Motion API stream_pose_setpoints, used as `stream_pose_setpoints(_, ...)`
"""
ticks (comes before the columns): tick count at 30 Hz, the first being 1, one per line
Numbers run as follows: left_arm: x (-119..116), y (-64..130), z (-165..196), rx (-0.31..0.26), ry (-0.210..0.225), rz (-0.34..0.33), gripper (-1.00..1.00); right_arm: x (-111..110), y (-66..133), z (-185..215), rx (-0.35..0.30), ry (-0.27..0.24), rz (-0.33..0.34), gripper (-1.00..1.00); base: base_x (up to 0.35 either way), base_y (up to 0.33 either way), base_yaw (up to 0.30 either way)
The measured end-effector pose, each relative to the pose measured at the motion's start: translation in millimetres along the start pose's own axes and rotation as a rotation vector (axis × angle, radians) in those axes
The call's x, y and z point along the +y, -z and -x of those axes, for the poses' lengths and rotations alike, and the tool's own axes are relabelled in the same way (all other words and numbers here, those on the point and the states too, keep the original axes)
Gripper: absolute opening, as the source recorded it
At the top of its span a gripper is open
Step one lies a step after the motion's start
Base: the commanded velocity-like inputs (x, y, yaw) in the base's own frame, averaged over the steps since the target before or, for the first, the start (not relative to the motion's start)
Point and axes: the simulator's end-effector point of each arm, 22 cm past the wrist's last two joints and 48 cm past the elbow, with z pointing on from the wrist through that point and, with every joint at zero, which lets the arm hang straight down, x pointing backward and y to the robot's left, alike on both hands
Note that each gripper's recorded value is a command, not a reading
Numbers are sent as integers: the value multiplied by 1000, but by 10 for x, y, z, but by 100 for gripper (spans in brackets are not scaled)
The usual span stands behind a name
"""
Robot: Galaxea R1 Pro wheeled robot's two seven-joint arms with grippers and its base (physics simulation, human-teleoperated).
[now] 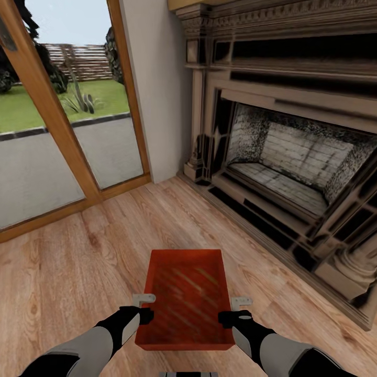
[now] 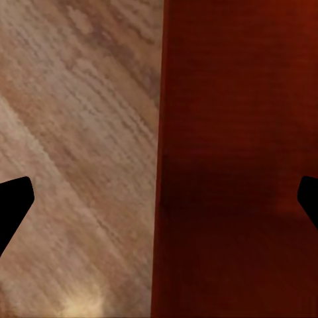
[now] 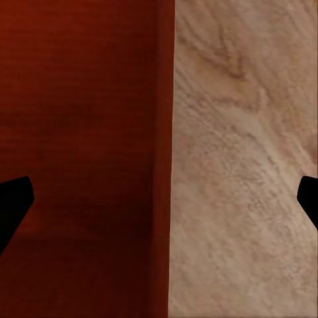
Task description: Move the two storage containers from the living room to the garage. In the garage, place one container on the floor and stack the other container on top of it (either order is fine).
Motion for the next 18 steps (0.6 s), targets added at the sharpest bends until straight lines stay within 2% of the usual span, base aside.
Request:
stream_pose_setpoints(6,9,-1,4,-1,-1,1,100,0,0,2,0,0,0,100,0,0,0)
stream_pose_setpoints(13,5,-139,-78,-1,-1,0,100,9,-126,-101,0,0,0,100,0,0,0)
stream_pose_setpoints(18,-2,-139,-76,-1,-1,-3,100,3,-127,-99,0,0,-1,100,0,0,0)
